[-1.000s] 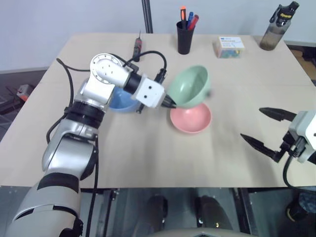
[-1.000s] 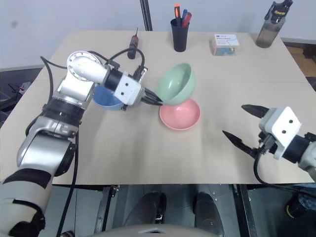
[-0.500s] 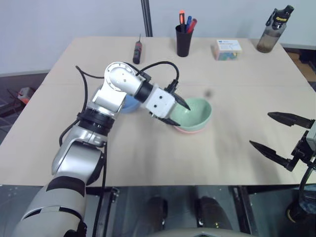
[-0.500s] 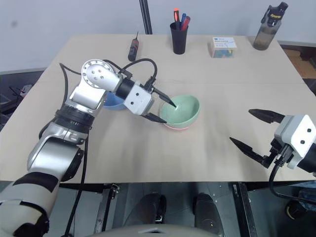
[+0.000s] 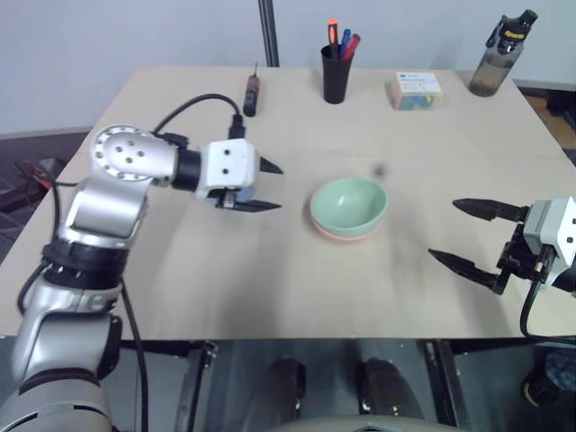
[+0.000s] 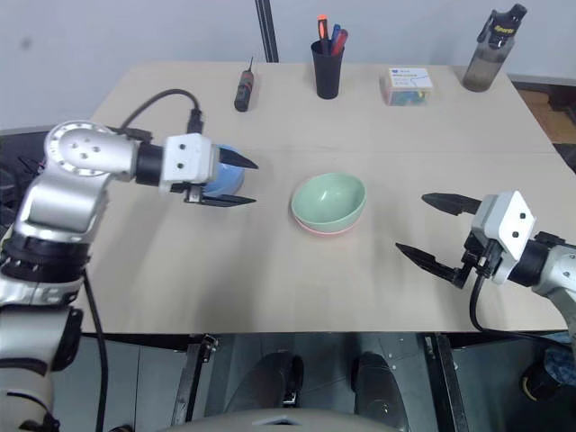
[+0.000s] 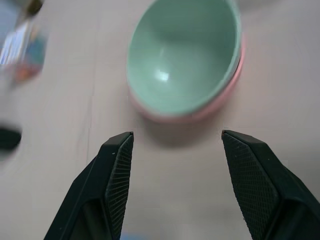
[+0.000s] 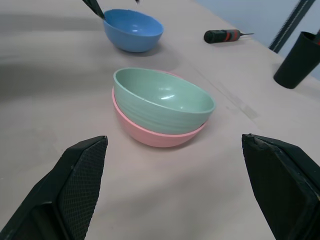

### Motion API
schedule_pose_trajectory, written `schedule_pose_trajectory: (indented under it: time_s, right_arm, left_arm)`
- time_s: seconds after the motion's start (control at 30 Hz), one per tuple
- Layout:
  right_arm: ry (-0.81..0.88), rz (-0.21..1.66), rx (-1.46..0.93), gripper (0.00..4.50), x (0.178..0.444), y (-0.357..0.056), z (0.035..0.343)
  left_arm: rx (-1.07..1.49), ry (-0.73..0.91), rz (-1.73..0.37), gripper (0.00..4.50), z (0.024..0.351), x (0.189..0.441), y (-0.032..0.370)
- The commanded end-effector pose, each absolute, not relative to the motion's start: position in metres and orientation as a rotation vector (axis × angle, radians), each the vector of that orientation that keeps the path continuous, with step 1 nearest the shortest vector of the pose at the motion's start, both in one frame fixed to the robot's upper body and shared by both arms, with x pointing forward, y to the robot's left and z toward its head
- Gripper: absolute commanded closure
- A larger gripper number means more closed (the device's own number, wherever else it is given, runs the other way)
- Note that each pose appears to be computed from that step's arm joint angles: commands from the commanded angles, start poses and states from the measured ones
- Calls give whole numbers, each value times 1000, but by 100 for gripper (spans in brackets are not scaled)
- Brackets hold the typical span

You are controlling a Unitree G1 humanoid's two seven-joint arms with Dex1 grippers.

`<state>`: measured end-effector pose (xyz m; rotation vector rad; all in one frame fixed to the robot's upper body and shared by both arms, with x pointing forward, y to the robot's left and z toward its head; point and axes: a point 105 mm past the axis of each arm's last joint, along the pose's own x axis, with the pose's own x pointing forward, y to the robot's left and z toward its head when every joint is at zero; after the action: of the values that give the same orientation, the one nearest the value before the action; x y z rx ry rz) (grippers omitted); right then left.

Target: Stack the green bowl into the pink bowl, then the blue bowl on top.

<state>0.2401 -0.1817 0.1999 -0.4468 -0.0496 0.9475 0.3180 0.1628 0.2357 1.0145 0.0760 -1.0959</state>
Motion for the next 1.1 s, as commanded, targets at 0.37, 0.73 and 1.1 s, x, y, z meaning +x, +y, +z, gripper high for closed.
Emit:
schedule_pose_trajectory:
  time_s: [0.37,0.73,1.1]
  right_arm:
    - [-114,977,-446,0,240,-174,209]
    - [-120,977,-451,0,233,-167,209]
    - [-232,1082,-390,0,258,-133,216]
  left_arm:
    - [1082,227,-607,152,223,356,211]
    - [1128,362,-625,152,206,356,210]
    - [1136,396,-611,152,190,352,209]
